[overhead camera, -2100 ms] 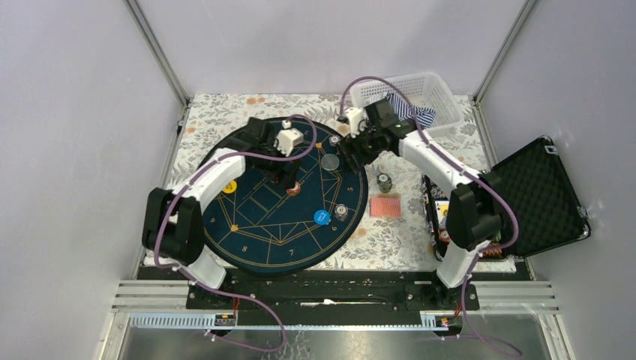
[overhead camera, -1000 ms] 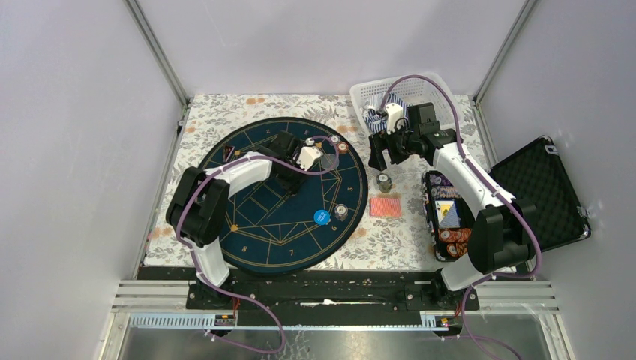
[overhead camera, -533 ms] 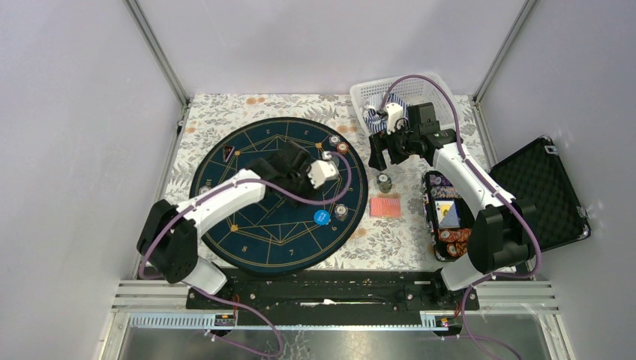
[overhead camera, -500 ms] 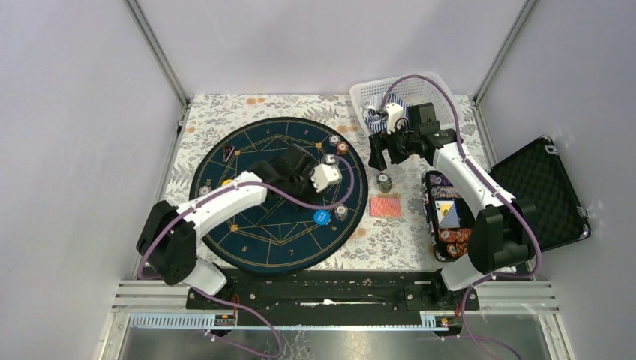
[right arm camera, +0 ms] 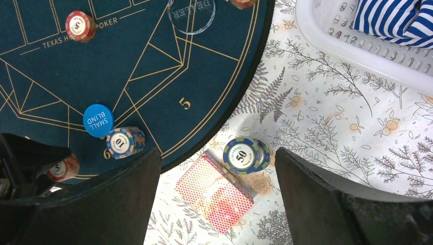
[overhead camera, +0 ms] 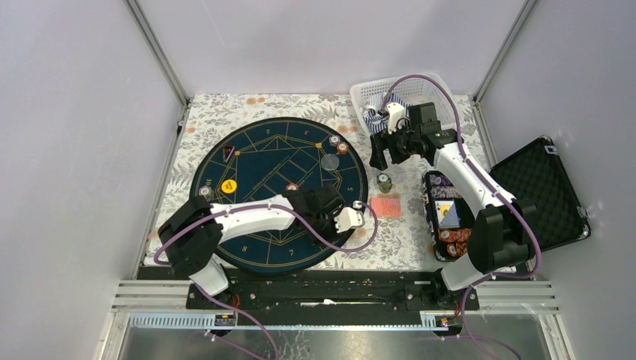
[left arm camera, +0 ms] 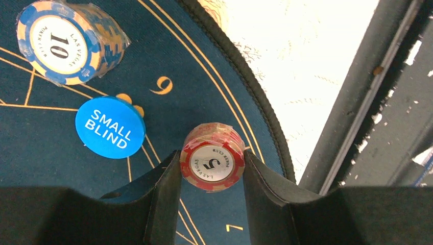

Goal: Distribute texas hold em gaming equipment

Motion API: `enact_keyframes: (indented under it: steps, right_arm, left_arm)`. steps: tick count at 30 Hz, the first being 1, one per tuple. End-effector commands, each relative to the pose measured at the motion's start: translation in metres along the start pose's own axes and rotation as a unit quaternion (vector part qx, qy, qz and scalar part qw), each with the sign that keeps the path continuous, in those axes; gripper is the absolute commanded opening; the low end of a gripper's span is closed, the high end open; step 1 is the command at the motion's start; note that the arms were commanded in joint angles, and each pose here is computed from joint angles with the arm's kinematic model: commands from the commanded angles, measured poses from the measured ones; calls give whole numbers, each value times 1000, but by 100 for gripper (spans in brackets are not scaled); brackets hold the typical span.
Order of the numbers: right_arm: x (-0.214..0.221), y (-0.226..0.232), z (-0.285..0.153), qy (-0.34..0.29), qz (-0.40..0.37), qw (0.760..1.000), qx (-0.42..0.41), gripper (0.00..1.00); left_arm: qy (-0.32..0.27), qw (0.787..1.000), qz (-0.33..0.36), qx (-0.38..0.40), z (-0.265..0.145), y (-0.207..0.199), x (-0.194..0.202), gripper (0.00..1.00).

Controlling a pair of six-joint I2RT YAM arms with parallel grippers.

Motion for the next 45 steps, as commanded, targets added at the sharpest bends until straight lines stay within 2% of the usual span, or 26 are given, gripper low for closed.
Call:
enact_keyframes:
  steps: [1, 24, 30, 35, 38, 41, 45]
  right_arm:
    - [-10, -2, -8, -24, -4, 1000, 9, 89]
    - [-5, -3, -5, -20, -3, 1000, 5, 89]
    - [-5, -2, -5, -20, -3, 1000, 2, 89]
    - [-6, -1, -6, -22, -4, 1000, -1, 90]
    - [-5, 0, -6, -22, -4, 1000, -3, 90]
    - [-5, 0, -6, -22, -5, 1000, -5, 90]
    - [-3, 2, -7, -22, -8, 1000, -10, 90]
  left_arm:
    - [-46, 998, -14, -30, 4, 12, -34, 32]
    - [-51, 996, -11, -74, 30, 34, -54, 34]
    - [-52, 995, -18, -86, 25, 39, -57, 46]
    - [-67, 996, -34, -50, 5, 32, -64, 64]
    - [-90, 994, -54, -15, -16, 33, -66, 72]
    - [-109, 991, -82, -7, -37, 44, -62, 74]
    - [-136, 979, -149, -36, -65, 89, -40, 75]
Point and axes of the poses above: each gripper's point midway between its finger pads, its own z axis out along the fingers, its own y axis along the line the jaws close on, x = y × z, the point moved 4 cm from there along -z, back along the fingers, and after that the axes turned 5 degrees about -z, right-handed, at the moved point
